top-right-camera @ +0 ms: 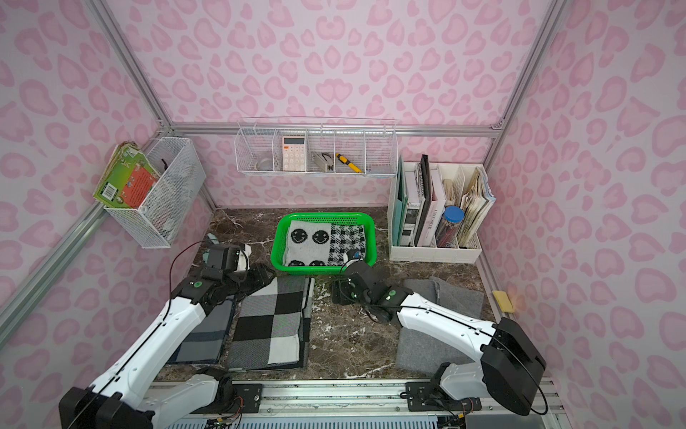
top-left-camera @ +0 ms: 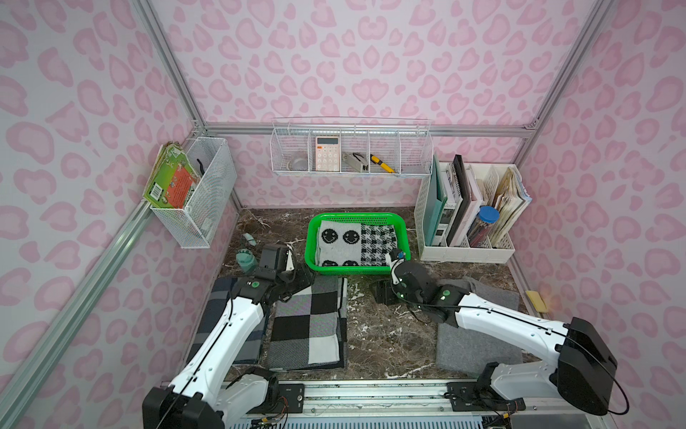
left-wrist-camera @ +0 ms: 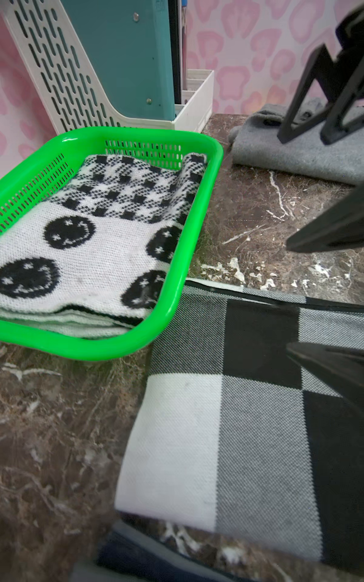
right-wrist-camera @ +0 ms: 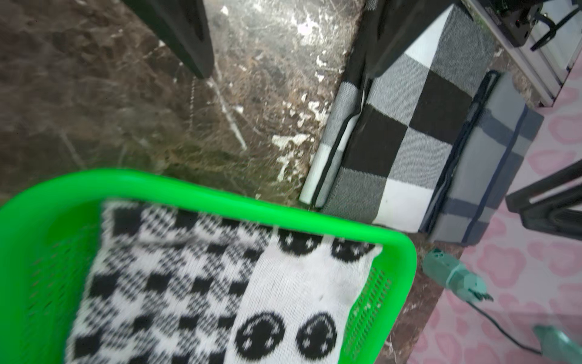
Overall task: Put the folded scarf in the basket
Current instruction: Adjust the scarf at the center of the board.
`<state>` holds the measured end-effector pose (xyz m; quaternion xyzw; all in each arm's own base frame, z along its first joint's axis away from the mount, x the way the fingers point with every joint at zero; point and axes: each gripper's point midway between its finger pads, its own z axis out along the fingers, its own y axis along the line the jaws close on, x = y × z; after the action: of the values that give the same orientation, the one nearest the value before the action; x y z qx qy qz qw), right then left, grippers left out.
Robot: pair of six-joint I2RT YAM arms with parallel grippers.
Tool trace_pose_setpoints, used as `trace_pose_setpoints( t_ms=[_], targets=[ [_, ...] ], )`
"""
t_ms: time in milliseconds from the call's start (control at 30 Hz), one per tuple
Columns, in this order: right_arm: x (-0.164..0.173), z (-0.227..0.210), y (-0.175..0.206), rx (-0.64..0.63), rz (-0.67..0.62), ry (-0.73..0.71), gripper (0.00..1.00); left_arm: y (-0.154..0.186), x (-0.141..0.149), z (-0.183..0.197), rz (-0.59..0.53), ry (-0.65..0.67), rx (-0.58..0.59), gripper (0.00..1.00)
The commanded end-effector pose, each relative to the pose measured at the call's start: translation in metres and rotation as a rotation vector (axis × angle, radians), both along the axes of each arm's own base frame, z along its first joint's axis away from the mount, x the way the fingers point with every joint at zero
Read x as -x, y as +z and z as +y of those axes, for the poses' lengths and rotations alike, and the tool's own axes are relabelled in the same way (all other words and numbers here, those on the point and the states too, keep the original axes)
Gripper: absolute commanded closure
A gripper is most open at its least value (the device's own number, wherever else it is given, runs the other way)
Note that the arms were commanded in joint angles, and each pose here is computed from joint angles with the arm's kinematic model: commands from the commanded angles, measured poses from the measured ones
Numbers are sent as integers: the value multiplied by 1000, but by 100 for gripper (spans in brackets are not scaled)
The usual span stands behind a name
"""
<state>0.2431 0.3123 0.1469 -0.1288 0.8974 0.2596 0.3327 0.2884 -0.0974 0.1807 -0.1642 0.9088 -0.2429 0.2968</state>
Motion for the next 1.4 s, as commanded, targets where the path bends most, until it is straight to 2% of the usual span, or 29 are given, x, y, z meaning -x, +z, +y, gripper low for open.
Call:
trace_pose_setpoints(
  t_ms=[0, 33, 133, 300, 433, 600, 833, 933, 1000, 1033, 1067, 1200, 1367],
  targets=[
    [5, 18, -12, -27, 8, -75, 24, 2, 10, 13, -16, 135, 55, 41],
    [8, 25, -20, -17, 21, -73, 25, 0, 17, 10, -5, 139, 86, 34],
    [12, 47, -37, 15, 44, -61, 25, 1, 29, 3, 0, 108, 139, 27],
    [13, 77, -58, 69, 54, -29, 26, -6, 45, 16, 13, 158, 105, 4],
    [12, 91, -79, 106, 89, -18, 28, -21, 56, 21, 46, 179, 84, 3],
    [16, 107, -94, 104, 118, 9, 31, -45, 69, 26, 112, 193, 63, 11],
    [24, 126, -109, 98, 148, 52, 35, -65, 89, 34, 159, 234, 49, 12],
    [25, 133, -109, 89, 144, 62, 44, -71, 96, 38, 169, 245, 39, 13],
    [27, 132, -112, 111, 144, 58, 67, -73, 98, 38, 169, 250, 43, 13],
    [27, 128, -115, 128, 150, 43, 86, -74, 98, 38, 167, 250, 45, 13],
    [27, 123, -117, 134, 155, 30, 98, -74, 97, 36, 159, 242, 53, 13],
    [35, 82, -118, 153, 173, -62, 100, -72, 96, 31, 132, 216, 80, 14],
    [53, 10, -110, 133, 170, -170, 100, -77, 92, 18, 125, 172, 115, 16]
  ],
)
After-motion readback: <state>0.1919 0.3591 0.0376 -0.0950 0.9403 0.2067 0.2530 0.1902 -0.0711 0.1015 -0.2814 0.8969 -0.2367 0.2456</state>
